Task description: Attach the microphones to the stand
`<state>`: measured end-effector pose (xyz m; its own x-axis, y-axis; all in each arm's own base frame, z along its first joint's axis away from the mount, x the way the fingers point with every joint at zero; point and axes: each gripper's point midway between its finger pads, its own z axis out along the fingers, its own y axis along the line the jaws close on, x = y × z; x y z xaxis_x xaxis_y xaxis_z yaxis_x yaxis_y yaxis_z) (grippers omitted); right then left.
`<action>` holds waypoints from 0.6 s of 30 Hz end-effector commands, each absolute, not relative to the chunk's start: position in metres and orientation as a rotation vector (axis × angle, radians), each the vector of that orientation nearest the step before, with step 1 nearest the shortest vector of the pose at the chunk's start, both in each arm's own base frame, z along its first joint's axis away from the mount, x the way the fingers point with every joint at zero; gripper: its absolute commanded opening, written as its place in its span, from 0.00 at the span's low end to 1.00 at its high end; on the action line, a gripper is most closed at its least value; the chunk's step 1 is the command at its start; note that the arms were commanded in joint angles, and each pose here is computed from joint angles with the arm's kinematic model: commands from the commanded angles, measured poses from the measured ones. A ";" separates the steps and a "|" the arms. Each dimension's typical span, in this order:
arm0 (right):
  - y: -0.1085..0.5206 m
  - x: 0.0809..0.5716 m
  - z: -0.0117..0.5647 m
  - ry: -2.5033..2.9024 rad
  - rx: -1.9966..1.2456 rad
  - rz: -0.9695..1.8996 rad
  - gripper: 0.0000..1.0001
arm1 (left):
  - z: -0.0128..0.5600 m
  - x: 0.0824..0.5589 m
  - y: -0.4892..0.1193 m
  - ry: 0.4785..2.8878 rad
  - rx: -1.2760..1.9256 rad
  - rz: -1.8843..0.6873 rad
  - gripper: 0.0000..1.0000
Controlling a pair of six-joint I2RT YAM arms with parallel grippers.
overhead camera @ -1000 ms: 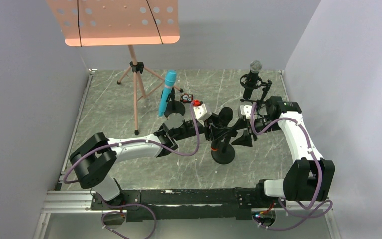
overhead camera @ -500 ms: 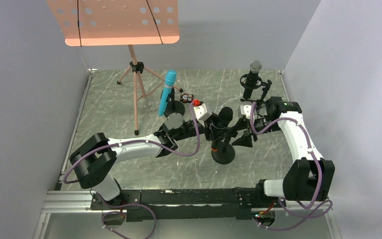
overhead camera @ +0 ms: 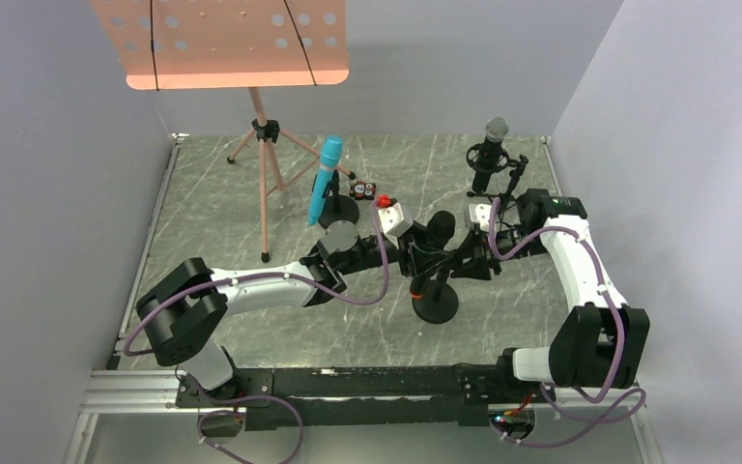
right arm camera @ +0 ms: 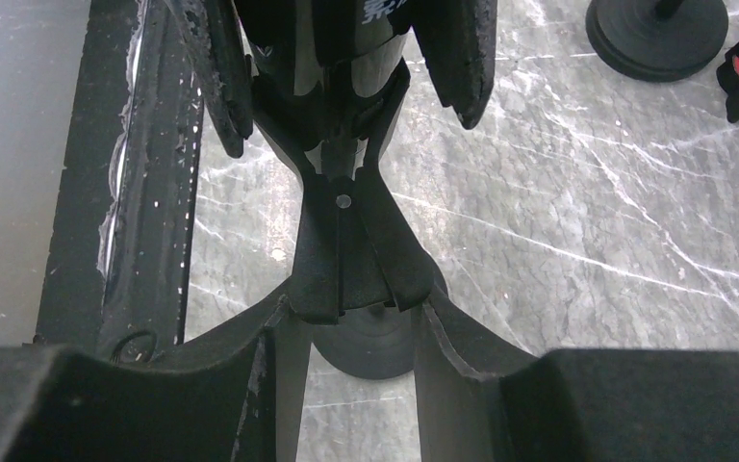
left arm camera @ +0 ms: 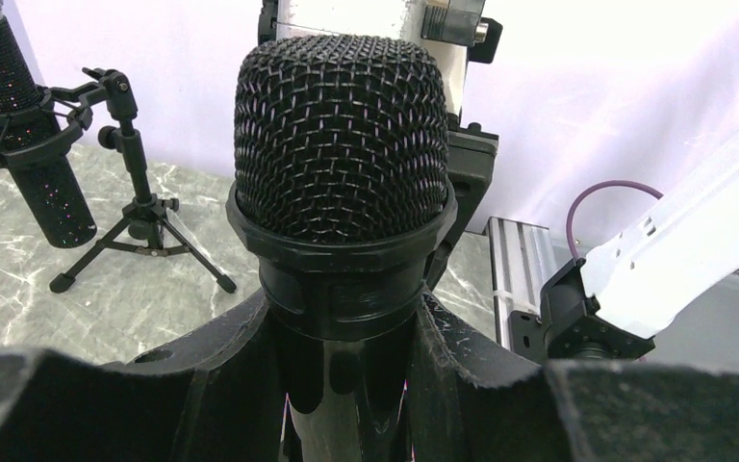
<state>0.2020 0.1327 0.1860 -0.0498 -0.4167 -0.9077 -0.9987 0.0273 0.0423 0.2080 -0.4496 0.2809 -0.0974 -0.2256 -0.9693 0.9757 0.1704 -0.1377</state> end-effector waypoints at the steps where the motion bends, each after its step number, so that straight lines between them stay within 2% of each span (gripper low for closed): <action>1: 0.138 0.199 0.198 1.523 -1.471 1.011 0.15 | 0.295 0.207 -0.451 1.156 0.816 -1.287 0.00; 6: 0.137 0.200 0.195 1.542 -1.470 1.027 0.11 | 0.291 0.206 -0.448 1.154 0.797 -1.299 0.00; 9: 0.137 0.200 0.195 1.548 -1.470 1.042 0.17 | 0.289 0.205 -0.446 1.153 0.788 -1.303 0.00; 10: 0.137 0.199 0.194 1.549 -1.470 1.048 0.24 | 0.289 0.205 -0.446 1.153 0.786 -1.303 0.00; 14: 0.137 0.196 0.192 1.546 -1.478 1.050 0.65 | 0.289 0.206 -0.448 1.152 0.784 -1.307 0.00; 16: 0.136 0.197 0.193 1.542 -1.487 1.030 0.76 | 0.290 0.206 -0.449 1.152 0.788 -1.306 0.00; 18: 0.134 0.200 0.194 1.554 -1.487 1.005 0.81 | 0.290 0.206 -0.449 1.150 0.793 -1.302 0.00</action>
